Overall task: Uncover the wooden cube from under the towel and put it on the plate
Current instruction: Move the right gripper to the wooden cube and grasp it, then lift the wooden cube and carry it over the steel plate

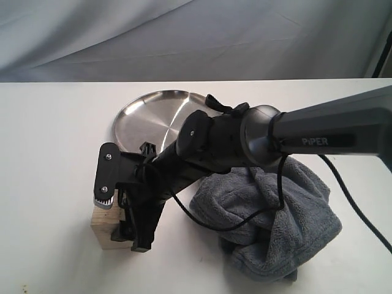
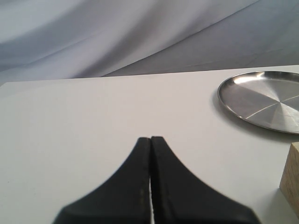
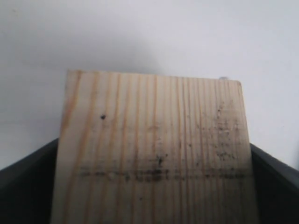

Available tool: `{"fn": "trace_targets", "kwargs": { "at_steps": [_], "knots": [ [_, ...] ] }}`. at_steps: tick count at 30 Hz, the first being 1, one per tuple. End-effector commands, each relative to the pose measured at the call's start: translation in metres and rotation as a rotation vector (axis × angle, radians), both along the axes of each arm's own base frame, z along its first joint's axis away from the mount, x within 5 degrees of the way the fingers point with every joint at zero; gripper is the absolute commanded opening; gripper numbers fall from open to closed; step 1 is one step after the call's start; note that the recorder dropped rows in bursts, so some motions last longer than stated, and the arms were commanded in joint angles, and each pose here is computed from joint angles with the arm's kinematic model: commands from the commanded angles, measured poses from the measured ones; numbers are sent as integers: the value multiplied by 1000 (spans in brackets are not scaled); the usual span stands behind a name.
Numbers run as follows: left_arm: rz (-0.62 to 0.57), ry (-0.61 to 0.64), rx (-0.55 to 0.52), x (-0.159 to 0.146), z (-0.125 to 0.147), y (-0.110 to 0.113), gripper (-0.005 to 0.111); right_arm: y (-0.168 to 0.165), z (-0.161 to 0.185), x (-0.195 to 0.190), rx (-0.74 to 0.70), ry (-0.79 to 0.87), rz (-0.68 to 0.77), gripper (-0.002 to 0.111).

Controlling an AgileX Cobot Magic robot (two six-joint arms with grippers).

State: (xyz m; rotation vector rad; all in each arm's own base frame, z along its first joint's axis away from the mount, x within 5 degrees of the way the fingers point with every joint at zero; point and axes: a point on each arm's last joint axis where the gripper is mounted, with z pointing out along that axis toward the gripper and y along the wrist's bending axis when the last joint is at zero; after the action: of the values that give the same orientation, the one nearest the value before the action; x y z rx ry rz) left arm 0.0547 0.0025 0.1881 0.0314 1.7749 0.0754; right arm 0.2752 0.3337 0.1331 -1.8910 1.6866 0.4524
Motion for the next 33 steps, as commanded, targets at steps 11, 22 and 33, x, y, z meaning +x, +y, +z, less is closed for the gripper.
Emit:
{"fn": "trace_targets", "kwargs": {
  "at_steps": [11,22,33],
  "knots": [
    [-6,-8,2,0,0,0,0,-1,57,6,132,-155,-111,0],
    [-6,-8,4,0,0,0,0,-32,97,47,303,-274,-519,0],
    [-6,-8,2,0,0,0,0,-72,95,86,324,-262,-720,0]
  ]
}}
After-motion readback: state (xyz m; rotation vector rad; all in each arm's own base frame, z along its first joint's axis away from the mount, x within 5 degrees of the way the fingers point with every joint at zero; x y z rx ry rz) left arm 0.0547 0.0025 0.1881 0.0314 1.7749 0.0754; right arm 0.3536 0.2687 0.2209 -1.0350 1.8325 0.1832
